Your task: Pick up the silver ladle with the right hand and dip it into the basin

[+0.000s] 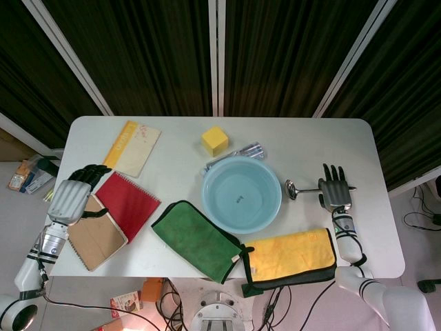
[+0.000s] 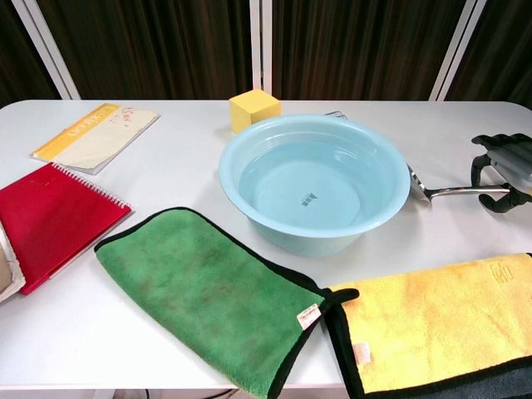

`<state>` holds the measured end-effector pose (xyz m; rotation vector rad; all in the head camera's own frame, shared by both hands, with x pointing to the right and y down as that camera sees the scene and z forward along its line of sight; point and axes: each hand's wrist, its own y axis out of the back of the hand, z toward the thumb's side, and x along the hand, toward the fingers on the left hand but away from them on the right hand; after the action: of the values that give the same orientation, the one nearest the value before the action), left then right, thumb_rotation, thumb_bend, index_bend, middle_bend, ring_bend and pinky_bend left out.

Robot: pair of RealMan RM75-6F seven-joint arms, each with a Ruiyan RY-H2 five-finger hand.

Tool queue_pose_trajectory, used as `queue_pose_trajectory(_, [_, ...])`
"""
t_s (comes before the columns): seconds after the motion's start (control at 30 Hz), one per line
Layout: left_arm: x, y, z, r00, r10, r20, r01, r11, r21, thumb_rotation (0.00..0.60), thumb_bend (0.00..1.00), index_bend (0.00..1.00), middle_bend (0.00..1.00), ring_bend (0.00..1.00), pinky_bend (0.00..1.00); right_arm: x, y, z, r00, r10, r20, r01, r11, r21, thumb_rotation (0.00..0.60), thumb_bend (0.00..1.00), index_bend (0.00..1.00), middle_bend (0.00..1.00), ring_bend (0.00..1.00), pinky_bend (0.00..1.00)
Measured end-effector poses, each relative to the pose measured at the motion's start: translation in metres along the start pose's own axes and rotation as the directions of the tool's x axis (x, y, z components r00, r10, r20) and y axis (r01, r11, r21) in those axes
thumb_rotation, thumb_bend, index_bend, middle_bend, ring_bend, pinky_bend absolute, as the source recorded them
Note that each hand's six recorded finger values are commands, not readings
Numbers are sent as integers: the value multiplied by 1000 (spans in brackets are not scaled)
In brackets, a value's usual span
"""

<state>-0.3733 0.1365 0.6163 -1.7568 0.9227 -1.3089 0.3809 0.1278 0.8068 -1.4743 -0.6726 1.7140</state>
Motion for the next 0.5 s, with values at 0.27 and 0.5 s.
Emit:
queue_pose_trajectory(0.27, [1,-4,-1,1000,-16,-5,16,1000,2,600,29,184,153,119,226,-1,-3,2,1000,3,-3,-3,1000,12,600,437,514,0,0,0])
queue_pose_trajectory(0.5, [2,-6,-2,1000,-28,-8,28,1000,5,600,29,184,149,119,227,0,-7,1,1000,8,4,-8,1000,25,600,438,517,0,0,0])
